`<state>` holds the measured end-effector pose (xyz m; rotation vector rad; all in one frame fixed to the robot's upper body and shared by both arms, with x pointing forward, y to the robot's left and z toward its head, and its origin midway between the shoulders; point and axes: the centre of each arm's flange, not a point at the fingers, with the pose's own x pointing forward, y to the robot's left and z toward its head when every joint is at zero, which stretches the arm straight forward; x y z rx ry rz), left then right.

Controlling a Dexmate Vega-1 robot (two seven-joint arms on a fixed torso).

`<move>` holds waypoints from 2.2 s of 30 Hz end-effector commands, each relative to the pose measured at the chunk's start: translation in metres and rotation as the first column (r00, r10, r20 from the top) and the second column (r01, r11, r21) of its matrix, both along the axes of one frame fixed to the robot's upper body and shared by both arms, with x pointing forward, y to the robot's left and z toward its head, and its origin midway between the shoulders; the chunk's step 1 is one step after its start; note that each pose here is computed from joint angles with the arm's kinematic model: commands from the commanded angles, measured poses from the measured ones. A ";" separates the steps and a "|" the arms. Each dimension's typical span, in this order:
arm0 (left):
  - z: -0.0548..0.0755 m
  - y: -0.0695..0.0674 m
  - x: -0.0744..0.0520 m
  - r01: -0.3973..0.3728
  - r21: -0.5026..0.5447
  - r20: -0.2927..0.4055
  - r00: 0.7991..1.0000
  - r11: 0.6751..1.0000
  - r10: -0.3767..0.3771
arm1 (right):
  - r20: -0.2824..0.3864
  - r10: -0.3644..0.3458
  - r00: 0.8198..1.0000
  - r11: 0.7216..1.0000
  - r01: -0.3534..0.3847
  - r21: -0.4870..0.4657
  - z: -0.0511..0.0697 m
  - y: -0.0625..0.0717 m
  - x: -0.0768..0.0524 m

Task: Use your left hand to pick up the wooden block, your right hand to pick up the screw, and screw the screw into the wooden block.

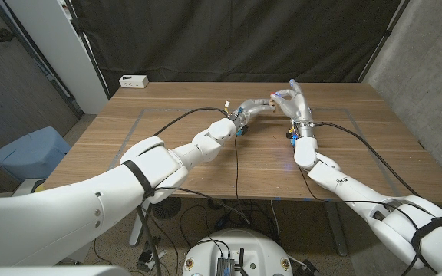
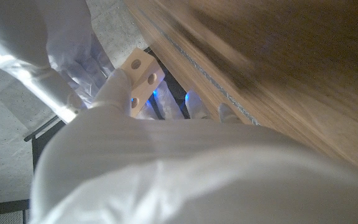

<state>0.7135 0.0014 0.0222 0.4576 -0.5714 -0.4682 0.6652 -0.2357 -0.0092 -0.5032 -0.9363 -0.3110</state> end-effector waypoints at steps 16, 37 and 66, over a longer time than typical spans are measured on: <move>0.001 -0.001 0.003 -0.017 0.024 -0.014 1.000 1.000 0.017 | 0.023 -0.051 0.998 0.996 0.052 -0.070 0.009 -0.011 -0.004; 0.005 -0.004 0.003 -0.015 0.057 -0.008 1.000 0.998 0.015 | 0.034 -0.078 0.996 0.990 0.082 -0.119 0.014 -0.013 -0.003; 0.002 -0.003 0.002 -0.009 0.051 -0.004 1.000 0.999 0.010 | 0.020 -0.086 0.996 0.985 0.088 -0.146 0.009 -0.014 -0.004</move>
